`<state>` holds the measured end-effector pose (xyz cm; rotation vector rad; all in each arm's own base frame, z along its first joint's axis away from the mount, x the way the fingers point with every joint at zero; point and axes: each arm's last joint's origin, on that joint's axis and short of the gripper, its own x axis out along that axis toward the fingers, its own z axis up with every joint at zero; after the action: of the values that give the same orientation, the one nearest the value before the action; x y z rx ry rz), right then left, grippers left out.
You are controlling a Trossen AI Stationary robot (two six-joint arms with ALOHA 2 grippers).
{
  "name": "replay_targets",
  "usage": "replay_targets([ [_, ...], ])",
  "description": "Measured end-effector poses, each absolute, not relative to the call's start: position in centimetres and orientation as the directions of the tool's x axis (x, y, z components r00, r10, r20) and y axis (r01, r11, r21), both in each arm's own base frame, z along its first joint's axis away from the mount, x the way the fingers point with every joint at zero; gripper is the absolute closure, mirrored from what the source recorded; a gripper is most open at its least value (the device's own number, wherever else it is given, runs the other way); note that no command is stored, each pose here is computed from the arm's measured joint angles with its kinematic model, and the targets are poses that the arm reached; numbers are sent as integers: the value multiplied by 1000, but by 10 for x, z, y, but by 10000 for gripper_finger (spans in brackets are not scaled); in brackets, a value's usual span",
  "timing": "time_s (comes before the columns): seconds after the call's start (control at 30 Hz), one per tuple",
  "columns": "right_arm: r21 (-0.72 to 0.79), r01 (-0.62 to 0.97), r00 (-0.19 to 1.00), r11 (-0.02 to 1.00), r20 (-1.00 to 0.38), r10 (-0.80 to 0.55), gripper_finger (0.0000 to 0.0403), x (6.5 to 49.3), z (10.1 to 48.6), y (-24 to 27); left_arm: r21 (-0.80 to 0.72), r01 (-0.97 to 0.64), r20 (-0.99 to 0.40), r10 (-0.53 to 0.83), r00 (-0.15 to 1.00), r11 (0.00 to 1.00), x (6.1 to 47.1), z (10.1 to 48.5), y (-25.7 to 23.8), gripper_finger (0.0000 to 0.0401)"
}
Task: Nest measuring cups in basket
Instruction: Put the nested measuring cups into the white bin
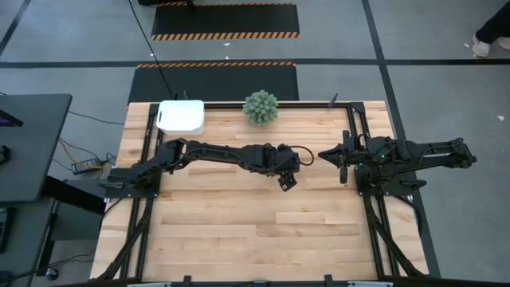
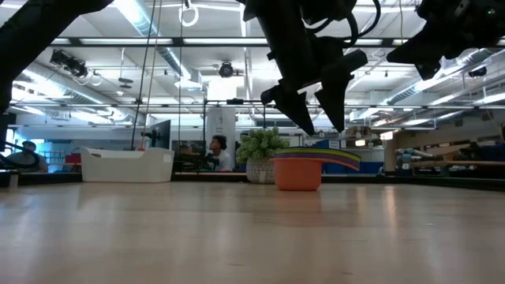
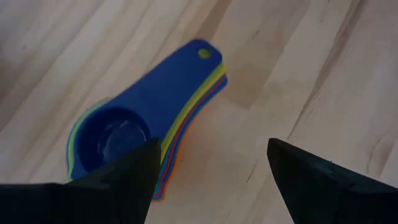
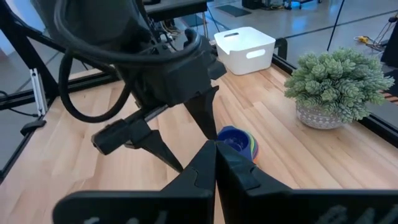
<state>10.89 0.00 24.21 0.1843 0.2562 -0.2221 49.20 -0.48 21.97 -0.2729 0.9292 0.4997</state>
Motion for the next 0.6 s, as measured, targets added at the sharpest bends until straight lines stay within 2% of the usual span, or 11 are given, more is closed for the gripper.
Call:
replay_targets([
  [0.6, 154, 239, 945, 959, -264, -193, 389, 109, 243, 0, 35, -509, -801, 328, 500, 860, 491, 220, -23, 101],
])
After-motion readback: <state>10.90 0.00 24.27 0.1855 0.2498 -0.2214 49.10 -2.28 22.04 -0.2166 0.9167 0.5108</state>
